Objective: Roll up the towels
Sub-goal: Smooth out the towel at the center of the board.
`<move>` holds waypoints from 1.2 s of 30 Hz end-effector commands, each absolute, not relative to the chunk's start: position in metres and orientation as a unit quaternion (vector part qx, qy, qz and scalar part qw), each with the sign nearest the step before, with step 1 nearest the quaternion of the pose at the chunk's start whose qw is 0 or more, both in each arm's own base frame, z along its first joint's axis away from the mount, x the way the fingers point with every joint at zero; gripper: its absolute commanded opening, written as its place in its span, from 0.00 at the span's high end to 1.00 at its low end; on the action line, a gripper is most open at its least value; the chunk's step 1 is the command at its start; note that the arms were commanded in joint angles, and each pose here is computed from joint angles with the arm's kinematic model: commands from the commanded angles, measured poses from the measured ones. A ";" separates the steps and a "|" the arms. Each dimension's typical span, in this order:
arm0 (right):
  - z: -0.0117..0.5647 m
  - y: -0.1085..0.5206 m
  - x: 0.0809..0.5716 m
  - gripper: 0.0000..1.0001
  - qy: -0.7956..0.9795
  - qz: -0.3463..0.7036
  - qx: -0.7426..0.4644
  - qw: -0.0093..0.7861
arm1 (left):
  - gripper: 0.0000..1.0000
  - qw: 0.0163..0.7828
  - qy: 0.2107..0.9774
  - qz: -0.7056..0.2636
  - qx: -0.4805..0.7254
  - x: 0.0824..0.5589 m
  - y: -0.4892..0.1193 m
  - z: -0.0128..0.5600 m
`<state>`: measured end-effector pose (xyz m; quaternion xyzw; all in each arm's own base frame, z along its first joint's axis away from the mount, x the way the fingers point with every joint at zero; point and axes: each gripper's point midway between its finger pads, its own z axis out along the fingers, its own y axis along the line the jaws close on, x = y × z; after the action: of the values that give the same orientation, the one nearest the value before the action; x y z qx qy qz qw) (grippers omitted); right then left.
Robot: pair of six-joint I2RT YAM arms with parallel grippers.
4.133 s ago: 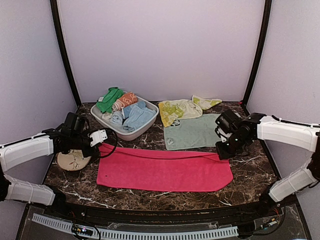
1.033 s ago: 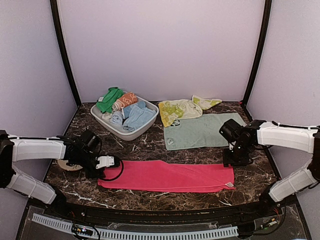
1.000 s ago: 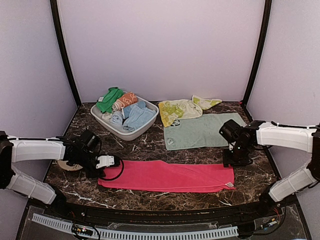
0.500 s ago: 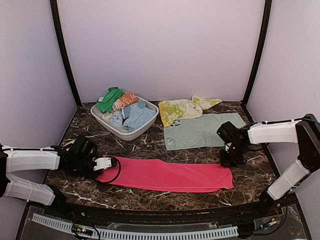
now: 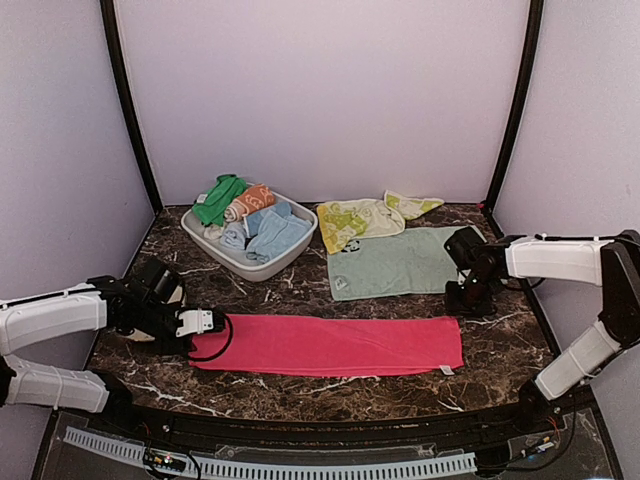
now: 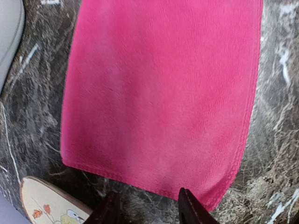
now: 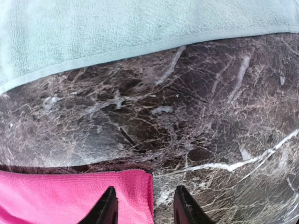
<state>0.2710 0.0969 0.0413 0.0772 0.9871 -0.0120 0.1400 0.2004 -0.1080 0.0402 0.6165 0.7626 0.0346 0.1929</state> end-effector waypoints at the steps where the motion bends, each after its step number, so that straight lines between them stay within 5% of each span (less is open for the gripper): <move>1: 0.050 0.104 0.276 0.55 0.986 0.013 0.064 0.151 | 0.53 0.215 0.769 -0.038 0.601 0.205 -0.137 0.075; 12: 0.007 0.125 0.279 0.59 0.993 0.058 0.041 0.096 | 0.60 0.228 0.783 0.047 0.576 0.277 -0.141 0.045; 18: 0.003 0.089 0.282 0.97 0.989 0.028 0.094 0.107 | 0.61 0.187 0.778 0.112 0.590 0.265 -0.104 0.000; 20: 0.015 0.086 0.286 1.00 0.985 0.041 0.104 0.131 | 0.61 0.182 0.781 0.118 0.585 0.264 -0.097 -0.003; 25: 0.034 0.114 0.290 0.88 0.977 0.123 0.084 0.155 | 0.61 0.197 0.788 0.083 0.577 0.261 -0.108 0.008; 31: 0.035 0.112 0.287 0.59 0.979 0.112 0.070 0.155 | 0.60 0.213 0.795 0.055 0.565 0.267 -0.122 0.024; 36: 0.020 0.118 0.279 0.56 0.981 0.128 0.066 0.133 | 0.58 0.230 0.798 0.041 0.556 0.275 -0.131 0.039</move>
<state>0.2849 0.1124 0.0301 0.0742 0.9801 0.1134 0.1449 0.2771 -0.1278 0.0290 0.5658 0.7886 0.0594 0.2333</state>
